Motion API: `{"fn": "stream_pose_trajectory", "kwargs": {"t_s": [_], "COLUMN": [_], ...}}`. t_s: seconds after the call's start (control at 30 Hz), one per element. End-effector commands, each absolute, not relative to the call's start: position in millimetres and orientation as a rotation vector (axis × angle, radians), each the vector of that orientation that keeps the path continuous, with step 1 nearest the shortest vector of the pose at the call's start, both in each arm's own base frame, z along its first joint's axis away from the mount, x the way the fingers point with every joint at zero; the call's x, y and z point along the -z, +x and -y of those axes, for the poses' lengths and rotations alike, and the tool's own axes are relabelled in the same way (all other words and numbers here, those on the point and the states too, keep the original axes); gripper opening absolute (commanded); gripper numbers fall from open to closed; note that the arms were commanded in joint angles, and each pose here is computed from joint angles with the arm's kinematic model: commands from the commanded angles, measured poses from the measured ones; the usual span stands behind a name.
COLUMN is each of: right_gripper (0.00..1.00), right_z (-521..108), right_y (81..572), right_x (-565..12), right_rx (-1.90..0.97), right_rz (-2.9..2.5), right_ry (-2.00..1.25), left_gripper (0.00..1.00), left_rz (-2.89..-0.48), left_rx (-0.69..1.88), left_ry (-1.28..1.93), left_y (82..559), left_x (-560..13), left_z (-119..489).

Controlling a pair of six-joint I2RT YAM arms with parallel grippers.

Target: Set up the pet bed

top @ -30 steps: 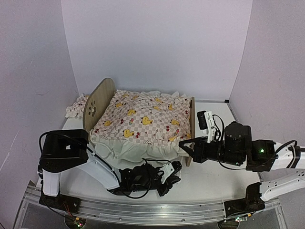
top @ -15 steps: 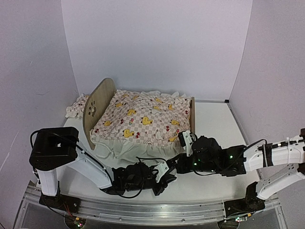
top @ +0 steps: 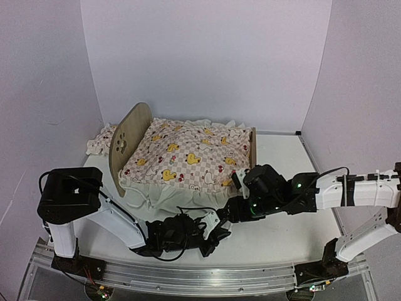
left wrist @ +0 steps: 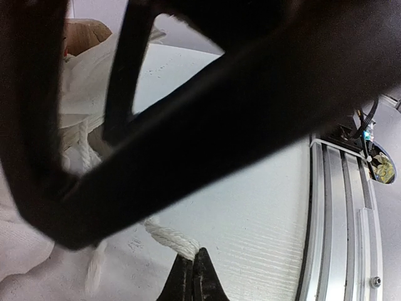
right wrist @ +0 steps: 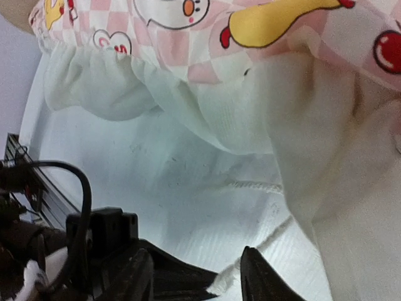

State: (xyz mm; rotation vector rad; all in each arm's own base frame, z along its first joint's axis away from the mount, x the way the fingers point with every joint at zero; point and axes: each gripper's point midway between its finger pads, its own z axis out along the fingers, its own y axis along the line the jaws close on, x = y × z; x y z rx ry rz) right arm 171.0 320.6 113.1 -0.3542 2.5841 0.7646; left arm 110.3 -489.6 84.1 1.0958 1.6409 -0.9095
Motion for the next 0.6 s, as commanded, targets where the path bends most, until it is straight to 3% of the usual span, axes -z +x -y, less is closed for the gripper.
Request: {"fn": "stream_pose_trajectory", "kwargs": {"t_s": [0.0,0.17,0.33,0.57], "right_gripper": [0.59,0.61,0.49,0.46], "right_z": [-302,-269,-258,-272], "right_y": [152,154,167,173], "right_x": [-156,-148,-121,-96], "right_rx": [-0.844,-0.794,-0.721,-0.755], "right_rz": [-2.577,-2.569,-2.458,-2.28], "right_ry": [-0.379,-0.318,-0.354,-0.215], "left_gripper": [0.0,0.0,0.0,0.0], "left_rz": [-1.534,-1.533,-1.555,-1.576], "left_rx": [0.986,0.971,0.984,0.979], "left_ry": [1.085,1.033,0.953,0.934], "left_y": [101,111,136,149], "left_x": [-122,-133,-146,-146], "left_z": [501,500,491,482]}}
